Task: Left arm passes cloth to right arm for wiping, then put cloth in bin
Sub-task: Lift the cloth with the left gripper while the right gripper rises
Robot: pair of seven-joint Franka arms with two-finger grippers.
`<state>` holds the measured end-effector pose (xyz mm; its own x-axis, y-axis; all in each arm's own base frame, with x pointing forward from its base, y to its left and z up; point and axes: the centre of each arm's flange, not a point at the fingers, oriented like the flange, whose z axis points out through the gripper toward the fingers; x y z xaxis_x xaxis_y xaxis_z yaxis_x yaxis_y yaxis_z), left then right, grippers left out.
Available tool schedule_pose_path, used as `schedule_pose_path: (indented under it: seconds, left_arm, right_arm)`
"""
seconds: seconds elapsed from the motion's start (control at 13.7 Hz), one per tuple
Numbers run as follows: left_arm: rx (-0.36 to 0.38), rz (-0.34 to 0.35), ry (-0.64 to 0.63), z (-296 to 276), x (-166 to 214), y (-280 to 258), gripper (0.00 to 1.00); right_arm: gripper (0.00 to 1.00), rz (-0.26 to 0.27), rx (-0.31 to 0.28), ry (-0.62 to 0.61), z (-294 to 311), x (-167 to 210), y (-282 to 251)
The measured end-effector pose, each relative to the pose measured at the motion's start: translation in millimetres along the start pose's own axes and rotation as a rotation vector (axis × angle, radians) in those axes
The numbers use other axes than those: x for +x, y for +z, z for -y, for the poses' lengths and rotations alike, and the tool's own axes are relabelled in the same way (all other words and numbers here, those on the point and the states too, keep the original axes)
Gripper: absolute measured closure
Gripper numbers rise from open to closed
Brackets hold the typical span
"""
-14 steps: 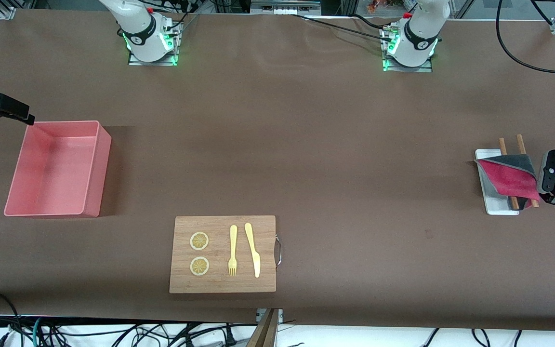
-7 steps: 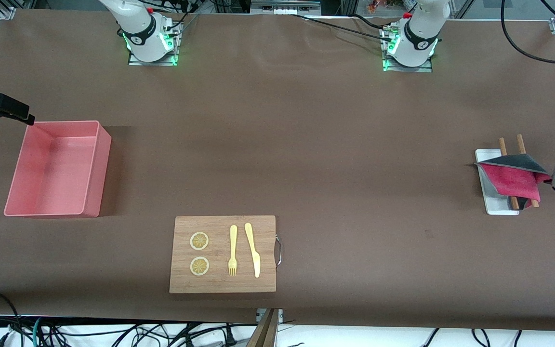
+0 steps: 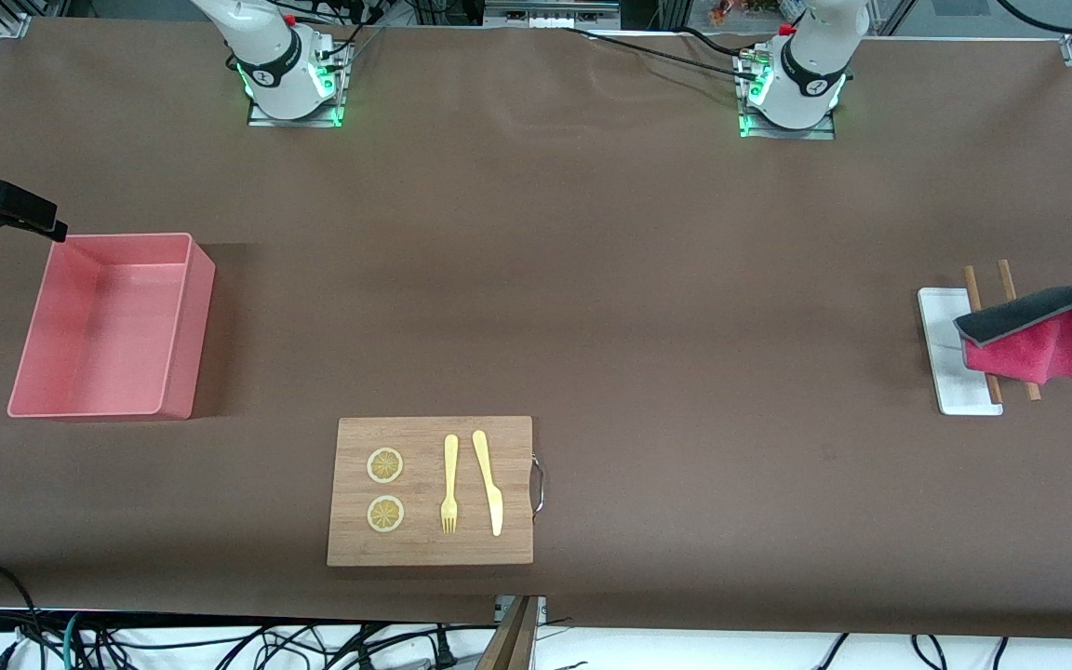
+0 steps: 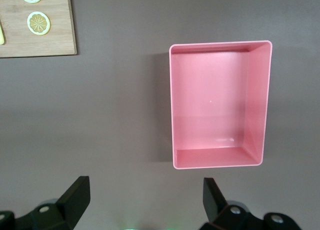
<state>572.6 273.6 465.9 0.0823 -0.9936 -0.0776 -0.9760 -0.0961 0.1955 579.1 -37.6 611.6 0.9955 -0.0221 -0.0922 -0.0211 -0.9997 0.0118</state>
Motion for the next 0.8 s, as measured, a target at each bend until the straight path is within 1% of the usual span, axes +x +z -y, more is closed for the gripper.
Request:
schedule_pose_path:
  seconds: [0.15,0.36,0.44,0.58,0.73,0.8]
  left_arm:
    - [-0.05,-0.009,-0.156,-8.9,39.8,-39.7,0.98]
    - [-0.071,-0.011,-0.333,-7.7,121.6,-79.4,0.98]
    - [-0.084,-0.031,-0.391,-6.7,150.9,-82.3,0.98]
    - [-0.121,-0.107,-0.522,-3.4,209.9,-84.1,0.98]
    - [-0.159,-0.131,-0.639,-2.5,279.1,-82.9,0.98]
    - [-0.161,-0.145,-0.673,-2.4,318.1,-82.5,0.98]
  right_arm:
    - [0.0,0.0,0.0,-0.003,1.9,0.1,0.0]
    - [0.0,0.008,0.001,-0.007,3.8,2.8,4.8]
    - [0.0,0.018,0.001,-0.009,4.5,5.8,10.1]
    - [0.0,0.052,0.004,-0.014,6.6,15.6,29.6]
    - [0.0,0.087,0.007,-0.018,8.0,27.0,51.2]
    - [0.0,0.094,0.009,-0.019,8.9,30.4,57.1]
